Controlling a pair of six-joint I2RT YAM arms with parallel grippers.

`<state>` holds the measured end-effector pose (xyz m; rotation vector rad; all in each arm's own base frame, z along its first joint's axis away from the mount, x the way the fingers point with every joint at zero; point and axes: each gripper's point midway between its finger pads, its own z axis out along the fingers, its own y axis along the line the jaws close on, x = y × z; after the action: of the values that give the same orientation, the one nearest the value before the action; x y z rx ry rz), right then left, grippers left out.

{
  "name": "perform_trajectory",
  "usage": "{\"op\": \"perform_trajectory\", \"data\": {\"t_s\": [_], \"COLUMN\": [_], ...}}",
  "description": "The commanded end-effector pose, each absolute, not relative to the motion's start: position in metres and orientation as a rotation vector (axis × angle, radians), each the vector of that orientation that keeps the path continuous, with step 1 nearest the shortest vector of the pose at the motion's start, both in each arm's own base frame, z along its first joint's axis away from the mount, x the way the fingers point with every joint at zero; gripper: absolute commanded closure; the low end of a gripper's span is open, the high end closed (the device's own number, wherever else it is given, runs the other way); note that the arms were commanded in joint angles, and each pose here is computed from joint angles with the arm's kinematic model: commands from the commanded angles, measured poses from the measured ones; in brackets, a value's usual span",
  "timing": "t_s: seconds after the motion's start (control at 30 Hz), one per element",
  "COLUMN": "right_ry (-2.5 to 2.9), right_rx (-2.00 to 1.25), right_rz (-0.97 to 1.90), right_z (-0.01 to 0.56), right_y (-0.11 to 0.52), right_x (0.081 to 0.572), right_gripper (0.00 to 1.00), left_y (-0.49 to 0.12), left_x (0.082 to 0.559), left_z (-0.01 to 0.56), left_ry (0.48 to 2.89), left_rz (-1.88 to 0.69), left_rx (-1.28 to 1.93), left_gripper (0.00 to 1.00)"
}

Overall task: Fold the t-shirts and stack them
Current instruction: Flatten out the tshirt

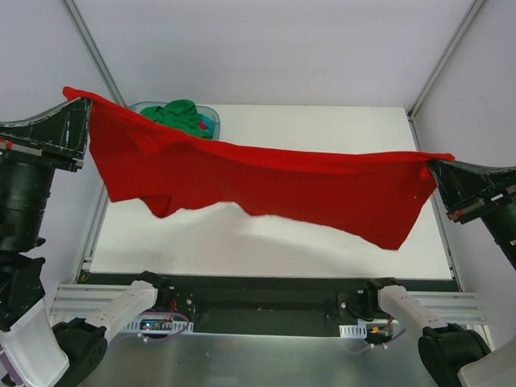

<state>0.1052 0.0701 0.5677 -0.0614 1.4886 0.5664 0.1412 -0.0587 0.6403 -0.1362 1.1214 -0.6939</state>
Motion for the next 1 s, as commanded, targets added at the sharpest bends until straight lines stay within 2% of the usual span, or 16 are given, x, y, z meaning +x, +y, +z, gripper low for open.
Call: {"op": "perform_trajectory", "data": {"t_s": [0.0,0.13,0.2,0.37,0.57,0.7,0.73,0.77,0.8,0.83,0.87,0.93,0.97], "right_ry": [1.477,1.505,1.553,1.765,2.042,2.203,2.236,2.256,2.295,2.338,2.386,2.441,2.454], "right_rx": [-0.073,-0.015,0.061,0.237,0.482,0.601,0.622,0.622,0.61,0.613,0.627,0.594,0.582], "right_rz": [0.562,0.523,0.472,0.268,0.047,0.058,0.056,0.064,0.09,0.12,0.131,0.211,0.2], "right_z": [0.575,0.568,0.553,0.482,0.351,0.259,0.236,0.219,0.199,0.184,0.172,0.175,0.174], "right_y": [0.073,0.065,0.055,0.029,0.001,-0.008,-0.016,-0.02,-0.02,-0.02,-0.023,-0.017,-0.018], "right_x": [0.118,0.131,0.146,0.209,0.28,0.342,0.36,0.379,0.398,0.413,0.426,0.446,0.451], "right_gripper": [0.99,0.99,0.99,0.99,0.99,0.99,0.92,0.85,0.82,0.74,0.67,0.47,0.41], "left_y": [-0.062,-0.064,-0.069,-0.086,-0.111,-0.138,-0.145,-0.156,-0.166,-0.175,-0.187,-0.198,-0.2], "left_x": [0.143,0.144,0.161,0.257,0.4,0.497,0.518,0.545,0.561,0.572,0.579,0.589,0.59], "left_z": [0.668,0.67,0.662,0.607,0.457,0.338,0.318,0.275,0.249,0.239,0.225,0.218,0.217], "left_ry": [1.058,1.056,1.093,1.3,1.644,1.878,1.914,1.992,2.047,2.073,2.1,2.106,2.105], "left_rz": [-0.664,-0.665,-0.659,-0.577,-0.408,-0.306,-0.29,-0.268,-0.278,-0.308,-0.351,-0.403,-0.41], "left_rx": [-0.069,-0.062,-0.063,-0.139,-0.241,-0.246,-0.234,-0.211,-0.199,-0.191,-0.167,-0.158,-0.155], "left_gripper": [1.0,1.0,1.0,1.0,1.0,1.0,1.0,0.82,0.44,0.15,0.01,0.01,0.01]}}
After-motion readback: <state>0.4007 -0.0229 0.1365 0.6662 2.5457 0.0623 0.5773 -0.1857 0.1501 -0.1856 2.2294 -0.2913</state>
